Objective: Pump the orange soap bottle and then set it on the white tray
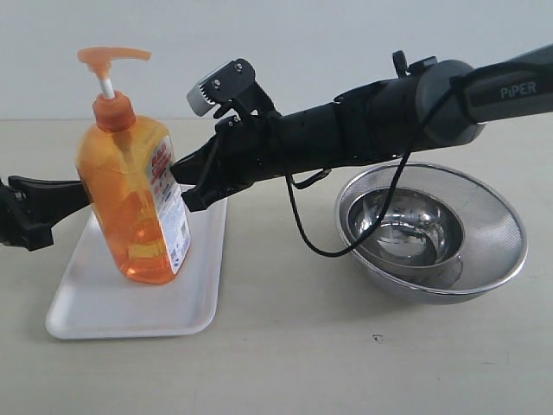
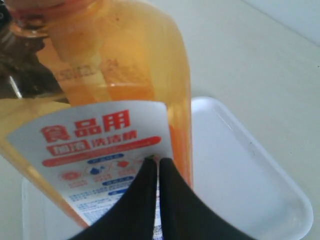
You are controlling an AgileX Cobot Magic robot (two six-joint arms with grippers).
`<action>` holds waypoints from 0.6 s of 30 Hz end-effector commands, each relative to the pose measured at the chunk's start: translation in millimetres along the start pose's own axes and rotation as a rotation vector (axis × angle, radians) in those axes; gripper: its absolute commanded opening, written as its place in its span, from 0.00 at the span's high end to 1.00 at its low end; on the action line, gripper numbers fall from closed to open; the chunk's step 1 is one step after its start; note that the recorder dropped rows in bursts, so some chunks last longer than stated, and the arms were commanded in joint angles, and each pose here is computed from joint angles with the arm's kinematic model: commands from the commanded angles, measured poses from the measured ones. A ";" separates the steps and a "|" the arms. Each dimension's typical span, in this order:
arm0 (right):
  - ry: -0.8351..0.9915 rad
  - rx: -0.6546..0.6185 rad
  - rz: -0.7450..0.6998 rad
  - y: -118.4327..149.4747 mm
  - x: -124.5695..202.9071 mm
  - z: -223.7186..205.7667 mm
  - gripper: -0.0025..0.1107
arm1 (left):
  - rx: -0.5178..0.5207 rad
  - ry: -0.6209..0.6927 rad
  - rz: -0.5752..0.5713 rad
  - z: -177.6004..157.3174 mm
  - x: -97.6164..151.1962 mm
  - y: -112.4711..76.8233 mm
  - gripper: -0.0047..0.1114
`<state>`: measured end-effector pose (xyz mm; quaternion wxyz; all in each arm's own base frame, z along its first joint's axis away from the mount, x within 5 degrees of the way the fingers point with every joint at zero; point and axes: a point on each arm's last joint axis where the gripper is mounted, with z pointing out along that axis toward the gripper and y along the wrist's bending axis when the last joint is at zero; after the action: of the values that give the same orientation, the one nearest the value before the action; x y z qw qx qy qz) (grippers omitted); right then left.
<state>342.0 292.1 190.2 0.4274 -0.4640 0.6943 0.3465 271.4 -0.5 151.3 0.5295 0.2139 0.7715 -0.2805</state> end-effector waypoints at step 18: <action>-0.011 0.002 -0.007 0.2 -3.8 -0.4 0.98 | 0.090 -0.024 -0.003 2.0 -2.3 -8.9 0.92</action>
<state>342.5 291.8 189.9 0.4283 -0.4639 0.6955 0.3429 268.8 -4.1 153.8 0.5296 0.2248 0.7595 -0.3036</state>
